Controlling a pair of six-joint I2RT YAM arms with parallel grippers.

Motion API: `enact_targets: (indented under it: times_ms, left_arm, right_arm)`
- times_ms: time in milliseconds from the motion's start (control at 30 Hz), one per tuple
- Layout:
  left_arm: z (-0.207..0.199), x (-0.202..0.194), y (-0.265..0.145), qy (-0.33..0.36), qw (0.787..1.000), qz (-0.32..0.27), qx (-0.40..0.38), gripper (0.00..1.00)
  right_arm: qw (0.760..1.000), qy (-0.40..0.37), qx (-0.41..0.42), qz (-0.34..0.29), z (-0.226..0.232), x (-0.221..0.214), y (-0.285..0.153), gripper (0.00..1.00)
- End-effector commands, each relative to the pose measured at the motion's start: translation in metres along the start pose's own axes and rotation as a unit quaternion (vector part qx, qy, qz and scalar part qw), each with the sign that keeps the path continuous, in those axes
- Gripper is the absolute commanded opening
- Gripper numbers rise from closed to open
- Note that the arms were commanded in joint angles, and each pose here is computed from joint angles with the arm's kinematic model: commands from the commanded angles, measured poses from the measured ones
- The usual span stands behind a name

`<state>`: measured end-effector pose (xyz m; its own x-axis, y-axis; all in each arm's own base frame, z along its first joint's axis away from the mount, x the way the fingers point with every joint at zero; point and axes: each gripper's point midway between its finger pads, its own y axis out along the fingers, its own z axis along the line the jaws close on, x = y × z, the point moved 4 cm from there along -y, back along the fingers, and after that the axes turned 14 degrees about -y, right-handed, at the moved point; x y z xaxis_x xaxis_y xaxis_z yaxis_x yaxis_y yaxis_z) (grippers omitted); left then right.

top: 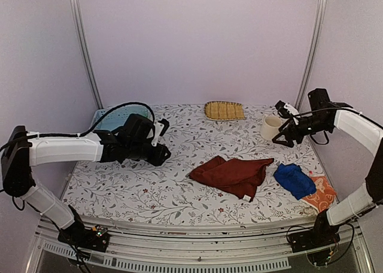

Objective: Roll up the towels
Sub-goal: Place the towel at the center of the board, then pick up the towel from the center of the board.

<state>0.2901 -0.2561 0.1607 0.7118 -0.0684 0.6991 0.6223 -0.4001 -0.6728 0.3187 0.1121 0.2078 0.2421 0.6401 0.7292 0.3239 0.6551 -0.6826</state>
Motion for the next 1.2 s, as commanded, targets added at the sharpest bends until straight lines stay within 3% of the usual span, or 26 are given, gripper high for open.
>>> enact_targets:
  times_ms: [0, 100, 167, 267, 367, 600, 800, 1000, 1167]
  left_arm:
    - [-0.033, -0.016, 0.012, 0.051, 0.993, 0.040, -0.101, 0.39]
    - [-0.054, -0.031, 0.021, 0.089, 0.982, 0.061, -0.154, 0.27]
    - [-0.067, -0.041, 0.025, 0.112, 0.974, 0.076, -0.182, 0.24]
    - [-0.080, -0.050, 0.032, 0.132, 0.967, 0.095, -0.196, 0.25]
    - [-0.087, -0.053, 0.037, 0.140, 0.966, 0.103, -0.193, 0.33]
    - [-0.085, -0.052, 0.040, 0.131, 0.971, 0.104, -0.173, 0.37]
    - [-0.083, -0.053, 0.041, 0.129, 0.972, 0.105, -0.165, 0.38]
    - [-0.082, -0.051, 0.042, 0.128, 0.974, 0.103, -0.156, 0.38]
    - [-0.080, -0.052, 0.044, 0.127, 0.975, 0.103, -0.149, 0.38]
  right_arm:
    - [0.990, -0.063, -0.106, -0.063, 0.000, 0.034, -0.046, 0.98]
    - [0.987, -0.099, -0.043, -0.118, 0.033, 0.038, -0.046, 0.99]
    - [0.988, -0.110, 0.022, -0.103, 0.054, 0.031, -0.026, 0.97]
    - [0.986, -0.147, 0.077, -0.013, 0.073, 0.008, 0.014, 0.59]
    - [0.981, -0.159, 0.106, 0.044, 0.084, -0.019, 0.034, 0.46]
    - [0.945, -0.258, 0.112, 0.168, 0.115, -0.074, 0.059, 0.51]
    - [0.926, -0.288, 0.091, 0.229, 0.112, -0.100, 0.067, 0.58]
    - [0.918, -0.296, 0.052, 0.260, 0.100, -0.109, 0.077, 0.57]
    - [0.914, -0.299, 0.036, 0.271, 0.093, -0.108, 0.079, 0.48]
